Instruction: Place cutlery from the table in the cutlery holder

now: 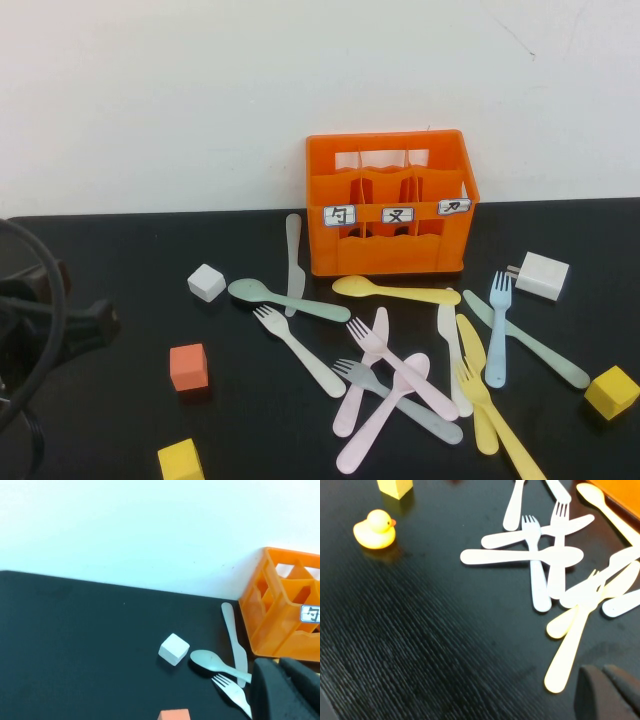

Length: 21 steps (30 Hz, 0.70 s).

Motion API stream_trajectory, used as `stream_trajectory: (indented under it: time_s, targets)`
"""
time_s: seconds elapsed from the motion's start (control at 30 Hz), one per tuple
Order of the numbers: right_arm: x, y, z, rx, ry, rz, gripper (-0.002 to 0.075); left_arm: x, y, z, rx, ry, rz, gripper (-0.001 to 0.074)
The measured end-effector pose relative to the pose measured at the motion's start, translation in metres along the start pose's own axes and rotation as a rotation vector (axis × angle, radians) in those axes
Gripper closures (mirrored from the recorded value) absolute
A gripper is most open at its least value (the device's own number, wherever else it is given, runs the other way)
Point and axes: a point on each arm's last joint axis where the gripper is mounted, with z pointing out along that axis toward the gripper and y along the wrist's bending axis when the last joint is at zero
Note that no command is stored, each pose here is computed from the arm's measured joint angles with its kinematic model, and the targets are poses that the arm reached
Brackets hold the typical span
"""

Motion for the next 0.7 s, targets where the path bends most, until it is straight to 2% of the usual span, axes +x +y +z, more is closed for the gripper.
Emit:
stream_trajectory:
  time_s: [0.2, 0.4, 0.53, 0.7]
  targets:
    - [0.000, 0.000, 0.000, -0.001, 0.000, 0.000, 0.0728, 0.001, 0.003, -0.007, 0.016, 0.027, -0.085, 0.0736]
    - [0.000, 0.000, 0.000, -0.002, 0.001, 0.000, 0.0728, -0.008, 0.014, -0.031, 0.114, -0.003, -0.175, 0.0736]
    - [0.000, 0.000, 0.000, -0.002, 0.001, 0.000, 0.0728, -0.010, 0.022, -0.046, 0.195, -0.086, -0.133, 0.0736]
    - [0.000, 0.000, 0.000, -0.002, 0.001, 0.000, 0.0728, 0.014, 0.033, -0.057, 0.283, -0.222, -0.033, 0.0736]
